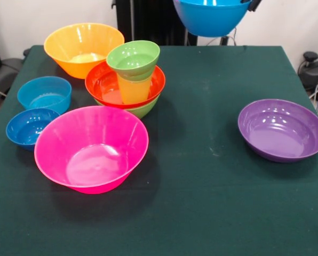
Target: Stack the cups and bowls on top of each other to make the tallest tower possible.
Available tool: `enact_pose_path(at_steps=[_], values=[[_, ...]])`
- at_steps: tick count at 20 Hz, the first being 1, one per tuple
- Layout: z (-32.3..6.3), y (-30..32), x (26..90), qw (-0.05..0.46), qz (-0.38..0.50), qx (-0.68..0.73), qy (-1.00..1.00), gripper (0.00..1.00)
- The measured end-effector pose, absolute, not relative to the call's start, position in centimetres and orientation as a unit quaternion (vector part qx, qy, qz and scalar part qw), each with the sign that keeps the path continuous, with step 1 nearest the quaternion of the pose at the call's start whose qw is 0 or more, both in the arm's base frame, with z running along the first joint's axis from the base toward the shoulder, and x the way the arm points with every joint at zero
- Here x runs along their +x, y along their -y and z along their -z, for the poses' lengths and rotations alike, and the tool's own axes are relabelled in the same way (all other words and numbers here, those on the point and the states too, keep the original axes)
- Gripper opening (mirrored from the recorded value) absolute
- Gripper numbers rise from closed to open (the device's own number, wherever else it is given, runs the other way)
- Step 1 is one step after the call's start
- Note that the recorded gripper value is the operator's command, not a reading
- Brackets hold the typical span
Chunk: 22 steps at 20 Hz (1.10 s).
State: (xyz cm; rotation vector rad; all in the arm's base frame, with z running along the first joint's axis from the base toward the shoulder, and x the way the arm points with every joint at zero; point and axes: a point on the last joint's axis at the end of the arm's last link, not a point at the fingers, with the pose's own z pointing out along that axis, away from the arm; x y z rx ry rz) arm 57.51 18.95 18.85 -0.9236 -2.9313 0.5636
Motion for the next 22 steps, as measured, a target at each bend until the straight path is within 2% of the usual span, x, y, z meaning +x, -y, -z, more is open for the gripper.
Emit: enact_pose_path(at_steps=[22], values=[[-18.7, -19.2, 58.9, -0.04, -0.156, -0.288, 0.944, 0.0]])
